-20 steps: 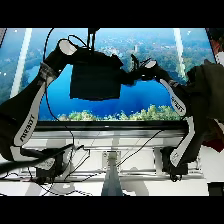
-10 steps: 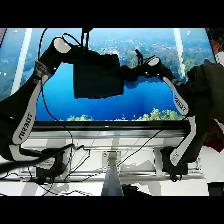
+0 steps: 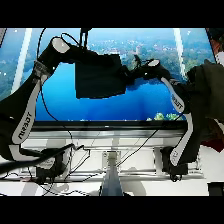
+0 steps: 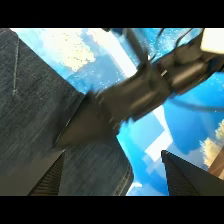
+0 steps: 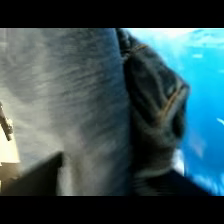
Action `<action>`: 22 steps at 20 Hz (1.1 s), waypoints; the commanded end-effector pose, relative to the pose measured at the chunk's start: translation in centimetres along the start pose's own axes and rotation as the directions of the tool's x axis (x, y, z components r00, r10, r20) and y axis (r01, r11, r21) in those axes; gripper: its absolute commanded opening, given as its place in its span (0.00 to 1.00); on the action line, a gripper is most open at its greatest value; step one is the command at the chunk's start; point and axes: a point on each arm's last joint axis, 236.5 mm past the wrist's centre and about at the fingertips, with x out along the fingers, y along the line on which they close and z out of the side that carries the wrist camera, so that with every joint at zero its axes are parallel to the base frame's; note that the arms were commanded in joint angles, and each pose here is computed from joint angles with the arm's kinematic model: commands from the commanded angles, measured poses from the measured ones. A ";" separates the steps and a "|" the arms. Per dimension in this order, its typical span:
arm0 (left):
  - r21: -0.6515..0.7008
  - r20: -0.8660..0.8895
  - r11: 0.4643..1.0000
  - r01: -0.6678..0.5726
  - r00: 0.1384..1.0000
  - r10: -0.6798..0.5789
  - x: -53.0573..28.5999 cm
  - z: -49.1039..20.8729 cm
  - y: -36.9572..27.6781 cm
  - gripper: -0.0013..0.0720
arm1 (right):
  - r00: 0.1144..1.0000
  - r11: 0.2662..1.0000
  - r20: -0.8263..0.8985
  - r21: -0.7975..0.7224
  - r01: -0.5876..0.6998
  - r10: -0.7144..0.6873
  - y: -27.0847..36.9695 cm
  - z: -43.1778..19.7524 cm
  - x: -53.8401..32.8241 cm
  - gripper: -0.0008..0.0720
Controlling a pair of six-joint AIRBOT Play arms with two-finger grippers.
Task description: Fold the clothes and pants, and hang the long-sleeved shirts on hangers.
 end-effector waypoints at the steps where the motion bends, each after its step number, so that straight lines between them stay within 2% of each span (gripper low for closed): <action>1: 0.016 -0.010 1.000 -0.019 1.000 0.019 -0.1 -0.2 0.4 0.98 | 0.995 0.998 0.093 -0.047 -0.039 0.044 2.7 1.0 2.8 0.06; 5: 0.090 -0.017 0.986 -0.138 0.990 0.140 -2.4 -0.1 3.4 0.94 | 0.983 0.971 0.178 -0.241 -0.006 0.050 6.7 3.8 -0.7 0.07; 8: 0.085 0.066 0.976 -0.201 0.978 0.196 -6.9 2.2 4.8 0.94 | 0.946 0.901 0.323 -0.416 0.123 0.020 11.2 6.5 -8.3 0.06; 12: 0.062 0.158 0.961 -0.271 0.953 0.258 -12.2 4.3 6.2 0.94 | 0.820 0.838 0.572 -0.450 0.308 0.006 17.2 8.0 -22.7 0.07; 16: 0.034 0.171 0.954 -0.298 0.942 0.288 -13.5 4.4 7.9 0.94 | 0.626 0.855 0.776 -0.273 0.442 -0.076 18.2 5.6 -38.2 0.07; 18: 0.031 0.165 0.954 -0.297 0.943 0.288 -13.3 4.2 8.1 0.94 | 0.503 0.862 0.848 -0.123 0.491 -0.166 16.7 2.9 -45.9 0.07; 20: 0.029 0.162 0.955 -0.296 0.944 0.288 -13.1 4.1 8.2 0.94 | 0.343 0.850 0.903 0.046 0.524 -0.259 15.0 -0.9 -53.6 0.07; 22: 0.028 0.160 0.955 -0.296 0.944 0.288 -13.1 4.1 8.3 0.94 | 0.154 0.808 0.923 0.217 0.547 -0.352 13.3 -5.8 -60.7 0.07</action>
